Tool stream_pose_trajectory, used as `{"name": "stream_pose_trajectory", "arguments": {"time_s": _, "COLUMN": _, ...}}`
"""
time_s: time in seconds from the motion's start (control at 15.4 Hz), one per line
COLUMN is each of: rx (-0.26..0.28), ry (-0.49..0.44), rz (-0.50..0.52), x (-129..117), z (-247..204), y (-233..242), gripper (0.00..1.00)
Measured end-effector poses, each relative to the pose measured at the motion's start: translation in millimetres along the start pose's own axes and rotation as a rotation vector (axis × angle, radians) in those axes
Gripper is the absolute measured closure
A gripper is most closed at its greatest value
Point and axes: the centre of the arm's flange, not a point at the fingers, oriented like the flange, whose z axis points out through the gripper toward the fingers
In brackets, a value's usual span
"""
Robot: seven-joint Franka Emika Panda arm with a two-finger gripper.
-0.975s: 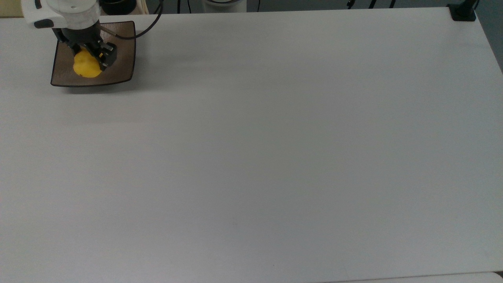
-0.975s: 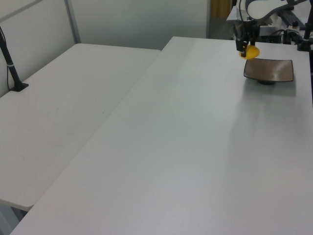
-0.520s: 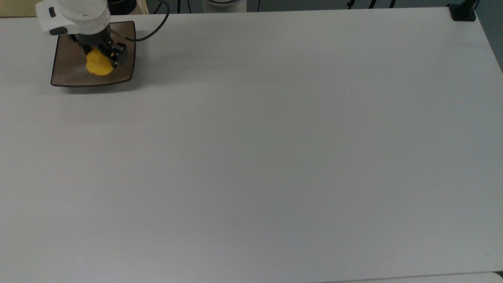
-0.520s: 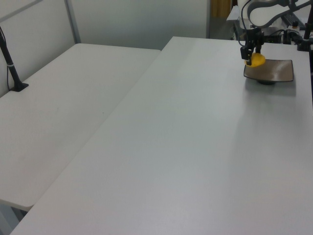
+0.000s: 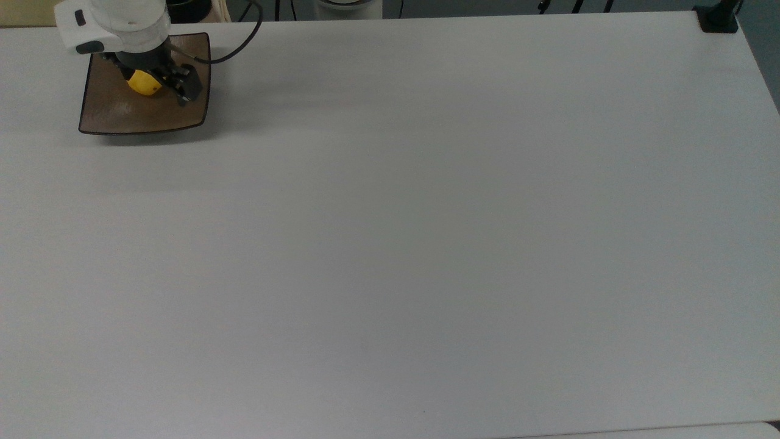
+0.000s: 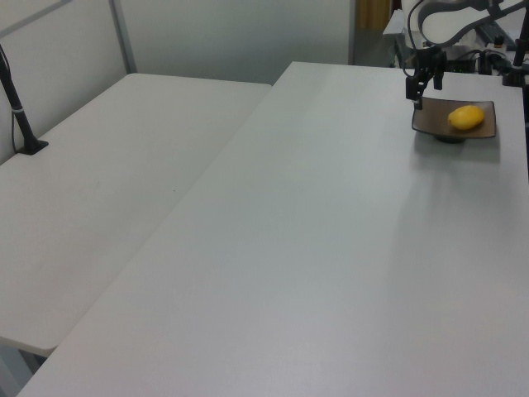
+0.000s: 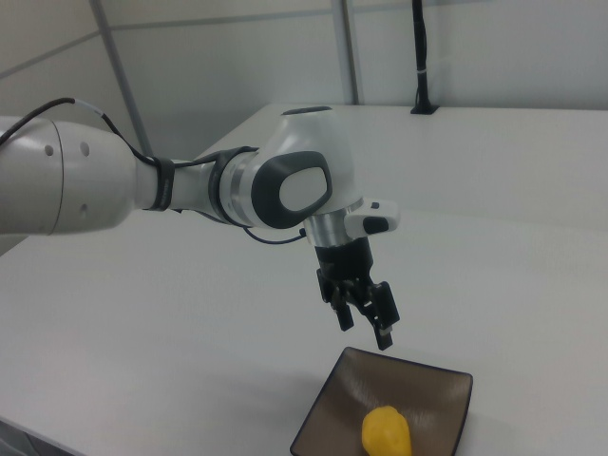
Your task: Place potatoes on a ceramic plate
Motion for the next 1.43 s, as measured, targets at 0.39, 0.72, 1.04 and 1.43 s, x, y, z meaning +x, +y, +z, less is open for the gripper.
{"name": "stream_pose_trajectory", "arguments": {"time_s": 0.39, "rx": 0.054, "ry": 0.054, "rz": 0.037, "x": 0.6, "z": -35.9, "y": 4.1, "gripper": 0.00}}
{"name": "stream_pose_trajectory", "arguments": {"time_s": 0.72, "rx": 0.174, "ry": 0.099, "rz": 0.025, "x": -11.8, "z": -80.5, "y": -32.2, "gripper": 0.00}}
{"name": "stream_pose_trajectory", "arguments": {"time_s": 1.04, "rx": 0.263, "ry": 0.128, "rz": -0.044, "x": -36.0, "z": -129.2, "y": -85.2, "gripper": 0.00}}
{"name": "stream_pose_trajectory", "arguments": {"time_s": 1.43, "rx": 0.269, "ry": 0.107, "rz": -0.121, "x": -64.5, "z": -161.3, "y": -117.0, "gripper": 0.00}}
